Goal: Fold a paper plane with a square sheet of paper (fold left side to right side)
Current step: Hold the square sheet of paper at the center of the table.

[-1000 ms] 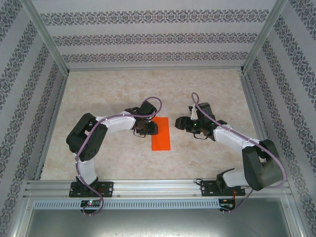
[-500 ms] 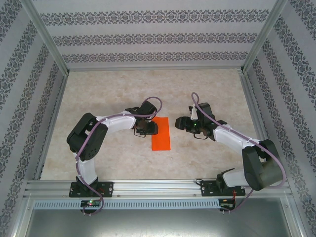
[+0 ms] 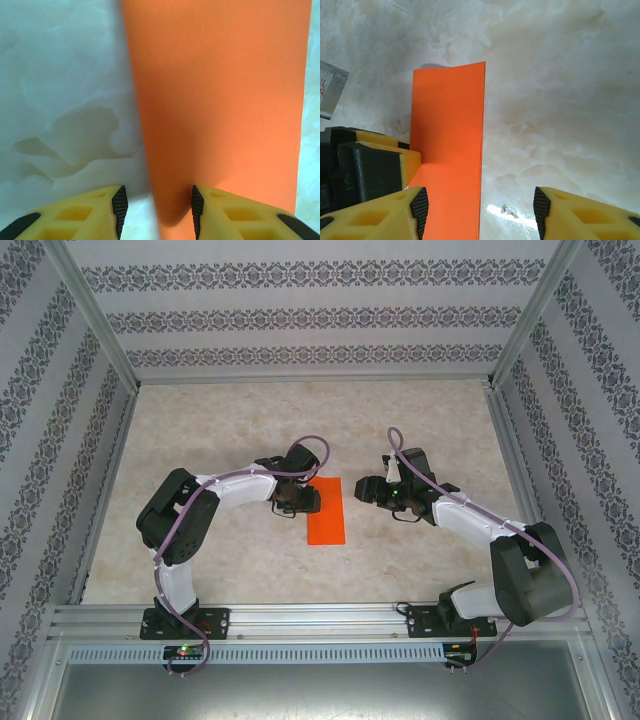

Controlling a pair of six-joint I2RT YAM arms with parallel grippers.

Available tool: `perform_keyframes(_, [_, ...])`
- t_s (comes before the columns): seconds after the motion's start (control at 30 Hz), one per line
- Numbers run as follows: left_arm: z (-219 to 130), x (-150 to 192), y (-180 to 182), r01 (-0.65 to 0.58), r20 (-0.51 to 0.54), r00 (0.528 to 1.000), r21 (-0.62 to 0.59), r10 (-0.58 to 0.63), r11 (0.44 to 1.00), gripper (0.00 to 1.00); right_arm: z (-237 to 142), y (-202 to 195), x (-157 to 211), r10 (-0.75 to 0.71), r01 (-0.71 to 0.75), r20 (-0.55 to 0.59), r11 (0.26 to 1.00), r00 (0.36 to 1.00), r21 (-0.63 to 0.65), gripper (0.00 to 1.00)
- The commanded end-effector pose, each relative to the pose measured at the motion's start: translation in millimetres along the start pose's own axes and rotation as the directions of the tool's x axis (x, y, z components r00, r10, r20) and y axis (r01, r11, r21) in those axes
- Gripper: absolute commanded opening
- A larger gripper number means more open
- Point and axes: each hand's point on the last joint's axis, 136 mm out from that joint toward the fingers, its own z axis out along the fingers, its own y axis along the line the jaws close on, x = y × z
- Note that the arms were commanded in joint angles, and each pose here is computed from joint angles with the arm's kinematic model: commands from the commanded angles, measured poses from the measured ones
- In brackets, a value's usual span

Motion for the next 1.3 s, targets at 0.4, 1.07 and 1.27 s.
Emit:
perform_keyframes(0.4, [27.5, 19.3, 0.4, -0.016, -0.076, 0.997, -0.033, 0.014, 0.999, 0.43, 2.6, 7.4, 1.0, -0.019, 0.018, -0.012, 1.000, 1.000, -0.016, 0.60])
perform_keyframes(1.07, [28.5, 19.5, -3.6, -0.029, -0.079, 0.997, -0.037, 0.026, 0.999, 0.45, 3.5, 6.7, 1.7, -0.016, 0.016, -0.016, 1.000, 1.000, -0.014, 0.60])
perform_keyframes(1.27, [29.9, 19.2, -2.4, -0.017, -0.081, 0.997, -0.047, 0.013, 0.999, 0.45, 3.7, 6.9, 1.7, -0.015, 0.015, -0.017, 1.000, 1.000, -0.013, 0.60])
